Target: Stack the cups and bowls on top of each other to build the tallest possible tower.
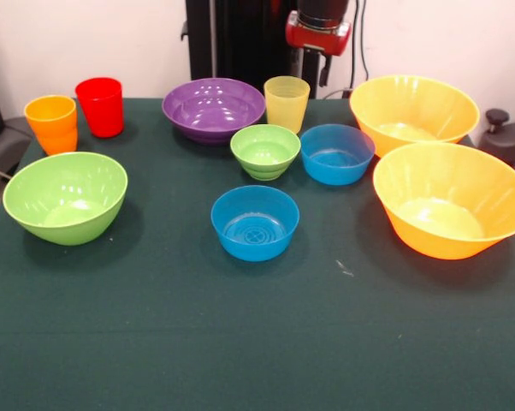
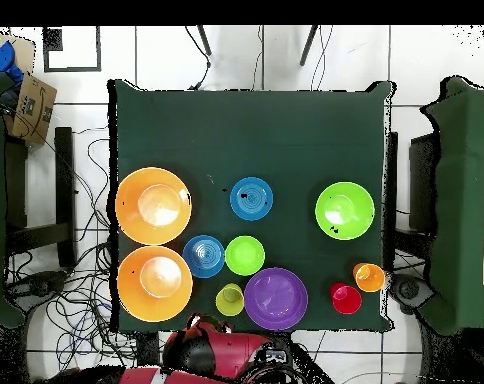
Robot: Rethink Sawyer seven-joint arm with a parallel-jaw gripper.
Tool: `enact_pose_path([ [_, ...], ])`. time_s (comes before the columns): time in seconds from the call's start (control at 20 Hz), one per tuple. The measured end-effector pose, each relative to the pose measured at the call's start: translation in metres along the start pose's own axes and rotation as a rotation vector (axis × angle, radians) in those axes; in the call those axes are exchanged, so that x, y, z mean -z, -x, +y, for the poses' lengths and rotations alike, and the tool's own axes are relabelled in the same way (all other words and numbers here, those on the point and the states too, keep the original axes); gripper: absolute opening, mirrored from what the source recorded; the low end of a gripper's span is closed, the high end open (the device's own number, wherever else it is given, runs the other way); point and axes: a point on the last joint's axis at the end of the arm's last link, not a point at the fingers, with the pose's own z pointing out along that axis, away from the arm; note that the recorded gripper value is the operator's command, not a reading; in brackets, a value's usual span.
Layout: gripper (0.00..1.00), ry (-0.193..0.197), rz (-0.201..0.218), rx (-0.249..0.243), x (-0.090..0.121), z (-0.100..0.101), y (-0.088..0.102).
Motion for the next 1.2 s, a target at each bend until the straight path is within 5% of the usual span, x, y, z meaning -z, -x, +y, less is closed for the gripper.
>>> enact_pose_path([
  [0.65,1.00,0.003,-0.005,0.001,0.008,0.002,0.006],
  [1.2,1.00,-0.029,0.075,-0.011,0.026,-0.001,0.013],
])
